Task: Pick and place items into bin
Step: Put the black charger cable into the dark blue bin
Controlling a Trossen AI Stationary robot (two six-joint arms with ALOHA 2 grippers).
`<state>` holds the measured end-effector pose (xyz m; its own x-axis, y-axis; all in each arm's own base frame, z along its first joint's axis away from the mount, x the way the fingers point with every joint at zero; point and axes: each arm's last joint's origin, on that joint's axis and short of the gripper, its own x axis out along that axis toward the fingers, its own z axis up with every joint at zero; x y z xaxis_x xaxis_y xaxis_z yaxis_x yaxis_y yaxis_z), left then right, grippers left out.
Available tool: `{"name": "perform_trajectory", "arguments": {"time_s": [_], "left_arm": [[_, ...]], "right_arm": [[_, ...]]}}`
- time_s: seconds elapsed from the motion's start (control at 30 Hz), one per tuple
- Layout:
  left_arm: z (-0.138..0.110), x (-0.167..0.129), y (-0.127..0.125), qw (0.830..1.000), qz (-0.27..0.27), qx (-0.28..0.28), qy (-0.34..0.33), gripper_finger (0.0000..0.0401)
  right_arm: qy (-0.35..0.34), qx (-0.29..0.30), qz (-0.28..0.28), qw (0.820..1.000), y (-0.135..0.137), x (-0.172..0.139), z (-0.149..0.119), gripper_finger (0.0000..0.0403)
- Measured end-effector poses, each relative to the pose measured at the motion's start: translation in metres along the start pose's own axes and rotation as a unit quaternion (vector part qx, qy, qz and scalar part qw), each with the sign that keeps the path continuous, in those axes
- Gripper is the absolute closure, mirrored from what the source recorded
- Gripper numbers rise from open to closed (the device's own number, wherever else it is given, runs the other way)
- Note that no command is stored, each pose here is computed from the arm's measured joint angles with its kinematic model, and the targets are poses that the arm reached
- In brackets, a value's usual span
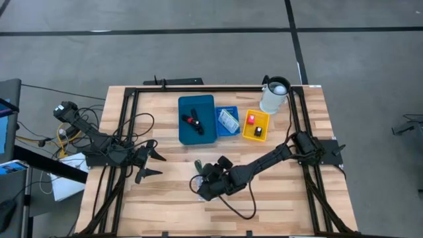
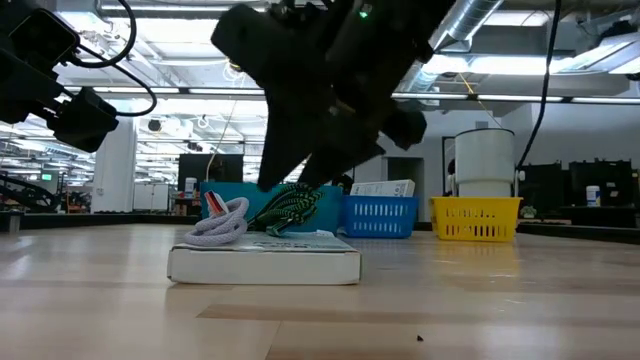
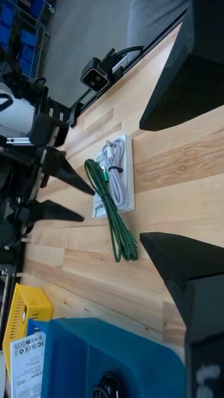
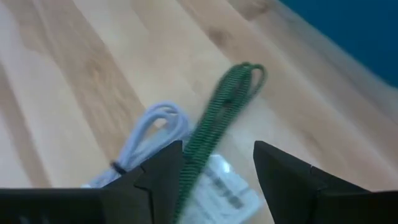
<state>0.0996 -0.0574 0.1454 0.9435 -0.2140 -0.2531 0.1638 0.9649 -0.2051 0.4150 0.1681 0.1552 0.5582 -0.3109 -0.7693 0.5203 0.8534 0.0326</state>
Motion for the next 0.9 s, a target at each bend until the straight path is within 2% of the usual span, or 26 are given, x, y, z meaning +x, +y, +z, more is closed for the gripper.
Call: {"name": "perform_trajectory", "arguments": {"time_s": [0.13, 0.57, 0.77, 0.9], "left_arm": [[0.0, 0.0, 0.0, 1.0, 0.0, 0.0, 0.0, 0.0131], [0.0, 0.0, 0.0, 1.0, 0.0, 0.0, 0.0, 0.0131], [0.0, 0.0, 0.0, 1.0, 0.0, 0.0, 0.0, 0.0131], [0.0, 0.0, 0.0, 1.0, 0.0, 0.001, 0.001, 0.0131]], "right_arm": [[-0.002, 0.006, 0.024, 1.0, 0.003, 0.001, 0.001, 0.0214], [0.02, 0.002, 0.044, 0.999, 0.004, 0.001, 0.0, 0.022], [0.043, -0.005, 0.066, 0.997, 0.01, 0.025, -0.012, 0.0223], [0.053, 0.004, 0.08, 0.995, 0.008, 0.03, -0.008, 0.0223]]}}
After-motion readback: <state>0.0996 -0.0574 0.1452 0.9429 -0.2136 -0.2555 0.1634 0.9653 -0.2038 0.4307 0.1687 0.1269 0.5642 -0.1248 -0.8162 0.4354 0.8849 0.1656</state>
